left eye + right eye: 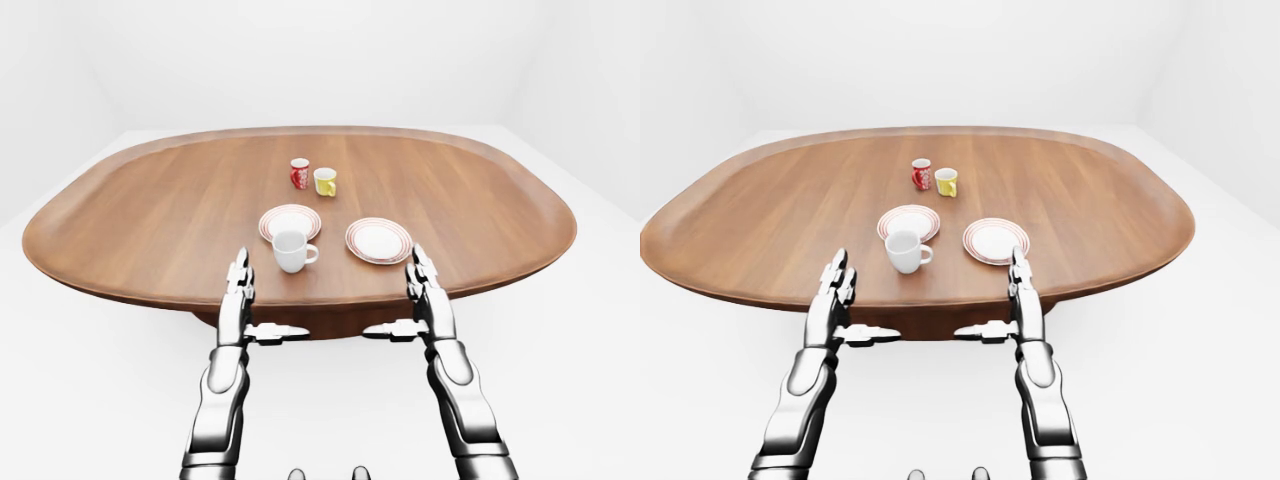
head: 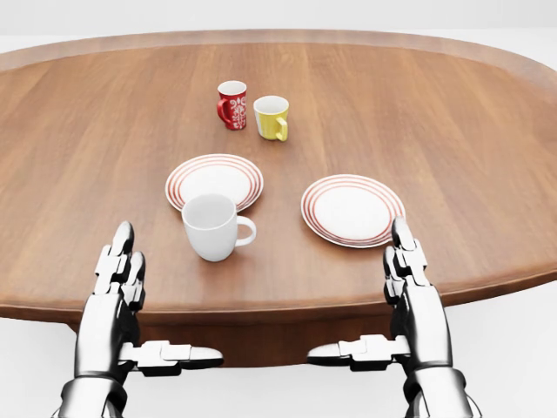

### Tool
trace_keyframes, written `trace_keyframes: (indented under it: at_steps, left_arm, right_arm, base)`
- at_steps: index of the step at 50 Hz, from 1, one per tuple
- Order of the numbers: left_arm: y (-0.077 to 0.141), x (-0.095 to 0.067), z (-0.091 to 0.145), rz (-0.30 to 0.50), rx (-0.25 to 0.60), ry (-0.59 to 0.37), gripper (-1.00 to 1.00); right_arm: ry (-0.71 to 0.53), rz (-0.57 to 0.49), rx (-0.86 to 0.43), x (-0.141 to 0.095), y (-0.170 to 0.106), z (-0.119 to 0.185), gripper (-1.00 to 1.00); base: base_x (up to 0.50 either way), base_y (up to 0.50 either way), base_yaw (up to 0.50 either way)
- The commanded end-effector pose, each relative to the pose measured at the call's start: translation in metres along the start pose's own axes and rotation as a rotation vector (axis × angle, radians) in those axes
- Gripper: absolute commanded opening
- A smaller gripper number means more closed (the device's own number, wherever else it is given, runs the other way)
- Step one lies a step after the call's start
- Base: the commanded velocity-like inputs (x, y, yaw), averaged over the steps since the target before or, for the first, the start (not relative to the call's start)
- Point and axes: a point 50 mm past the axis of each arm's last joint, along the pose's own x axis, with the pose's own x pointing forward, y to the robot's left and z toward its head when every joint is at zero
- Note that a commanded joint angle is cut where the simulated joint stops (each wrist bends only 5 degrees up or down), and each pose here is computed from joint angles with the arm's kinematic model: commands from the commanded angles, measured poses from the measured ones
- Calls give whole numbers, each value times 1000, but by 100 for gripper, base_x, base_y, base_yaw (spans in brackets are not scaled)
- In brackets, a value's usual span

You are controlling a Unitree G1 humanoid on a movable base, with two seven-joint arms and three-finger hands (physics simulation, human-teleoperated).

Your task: Put the white mug on the left plate.

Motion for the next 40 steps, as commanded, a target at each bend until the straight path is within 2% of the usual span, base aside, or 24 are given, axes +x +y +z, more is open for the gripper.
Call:
trace_keyframes:
  at_steps: [1, 8, 9, 11, 12, 13, 15, 17, 22, 29, 37, 40]
  left_arm:
    - [7, 0, 2, 5, 28, -27, 100]
    - [6, -1, 11, 1, 22, -39, 100]
    - [7, -1, 15, 2, 22, -43, 100]
    - [7, -4, 38, 8, 31, -102, 100]
    - [7, -12, 85, 4, 28, -308, 100]
    - [7, -17, 107, 3, 17, -406, 100]
    - [9, -28, 141, 18, 19, -566, 100]
    - [11, -37, 153, 50, 17, -633, 100]
    - [12, -36, 149, 48, -8, -610, 100]
    - [14, -31, 142, 59, -25, -577, 100]
    - [15, -30, 142, 61, -24, -576, 100]
    - [16, -32, 145, 63, -27, -591, 100]
  right_arm:
    - [0, -1, -14, -2, -8, 1, 100]
    - [-21, -3, -11, -3, -10, 11, 100]
    - [-27, -3, -9, -3, -11, 16, 100]
    - [-121, 0, 10, -6, -12, 39, 100]
    - [-278, 6, 38, -13, -12, 75, 100]
    - [-354, 13, 43, -17, -12, 92, 100]
    - [-493, 17, 47, -26, -13, 122, 100]
    - [-559, 14, 59, -32, -14, 135, 100]
    - [-584, 25, 118, -35, -14, 139, 100]
    - [-571, 4, 126, -33, -19, 137, 100]
    - [-563, 9, 119, -33, -19, 135, 100]
    - [-560, 13, 119, -33, -19, 135, 100]
  base:
    - [0, 0, 0]
    - [0, 0, 0]
    - [0, 0, 0]
    - [0, 0, 0]
    - [0, 0, 0]
    - [0, 0, 0]
    - [0, 0, 0]
    - [0, 0, 0]
    - [0, 0, 0]
    - [0, 0, 0]
    - [0, 0, 0]
    - [0, 40, 0]
